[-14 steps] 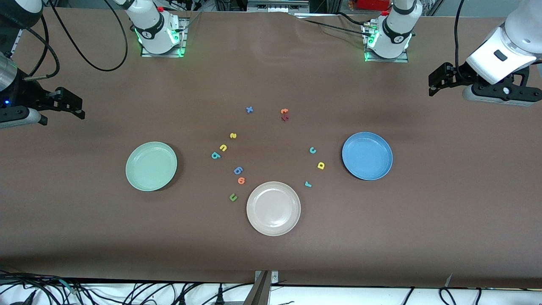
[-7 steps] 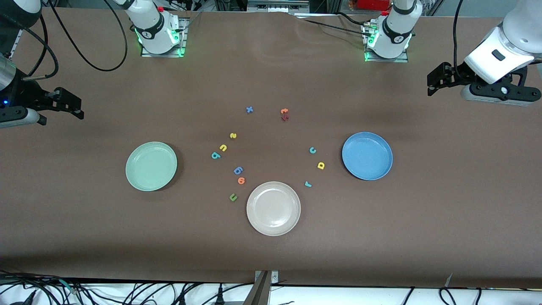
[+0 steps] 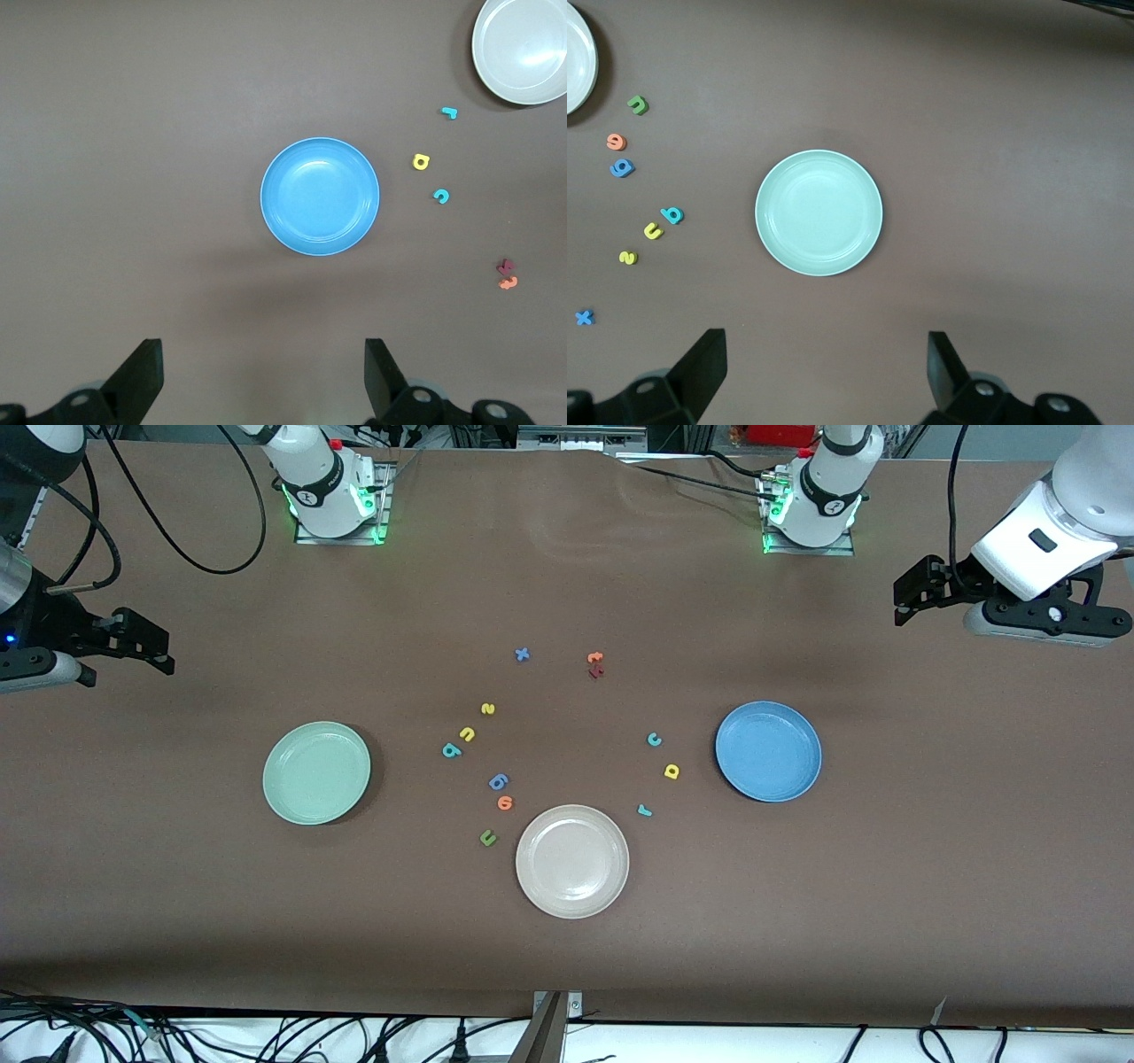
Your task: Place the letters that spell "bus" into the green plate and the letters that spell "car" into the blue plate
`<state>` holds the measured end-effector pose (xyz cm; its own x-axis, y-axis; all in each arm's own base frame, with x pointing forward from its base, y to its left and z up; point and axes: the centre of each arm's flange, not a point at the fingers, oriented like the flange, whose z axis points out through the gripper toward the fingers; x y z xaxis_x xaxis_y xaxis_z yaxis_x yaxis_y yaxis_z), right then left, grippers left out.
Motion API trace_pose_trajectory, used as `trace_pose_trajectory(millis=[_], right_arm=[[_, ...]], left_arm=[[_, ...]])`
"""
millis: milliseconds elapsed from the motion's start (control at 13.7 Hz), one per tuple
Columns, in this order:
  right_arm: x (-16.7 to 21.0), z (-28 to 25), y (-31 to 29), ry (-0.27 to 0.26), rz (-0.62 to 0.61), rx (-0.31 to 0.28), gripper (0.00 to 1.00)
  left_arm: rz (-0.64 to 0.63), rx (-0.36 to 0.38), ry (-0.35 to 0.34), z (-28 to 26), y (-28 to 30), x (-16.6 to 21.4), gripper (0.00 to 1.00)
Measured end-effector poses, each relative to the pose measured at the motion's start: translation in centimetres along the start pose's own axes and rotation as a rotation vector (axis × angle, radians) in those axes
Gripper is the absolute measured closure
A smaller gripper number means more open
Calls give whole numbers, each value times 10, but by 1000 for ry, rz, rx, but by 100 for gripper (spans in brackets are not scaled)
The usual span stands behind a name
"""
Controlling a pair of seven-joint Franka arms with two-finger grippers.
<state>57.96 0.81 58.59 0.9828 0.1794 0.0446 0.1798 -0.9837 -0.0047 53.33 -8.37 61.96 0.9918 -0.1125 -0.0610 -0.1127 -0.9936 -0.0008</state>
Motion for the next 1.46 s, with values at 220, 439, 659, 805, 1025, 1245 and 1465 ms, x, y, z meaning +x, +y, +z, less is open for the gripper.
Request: trace_pose_trajectory(millis=[220, 439, 659, 805, 1025, 1245, 1465], right_arm=[[0, 0, 0, 0, 0, 0, 0], [0, 0, 0, 0, 0, 0, 0], [0, 0, 0, 0, 0, 0, 0], [0, 0, 0, 0, 0, 0, 0], [0, 0, 0, 0, 0, 0, 0], [1, 0, 0, 1, 0, 0, 0], [1, 0, 0, 0, 0, 0, 0]], left_arm=[[13, -2, -15, 8, 6, 4, 0], [60, -15, -58, 43, 31, 28, 0], [80, -46, -63, 91, 44, 65, 0], [105, -61, -97, 144, 62, 90, 0], [134, -89, -78, 226, 89, 127, 0], [158, -113, -34, 283, 116, 147, 0], [161, -120, -36, 317, 162, 145, 0]])
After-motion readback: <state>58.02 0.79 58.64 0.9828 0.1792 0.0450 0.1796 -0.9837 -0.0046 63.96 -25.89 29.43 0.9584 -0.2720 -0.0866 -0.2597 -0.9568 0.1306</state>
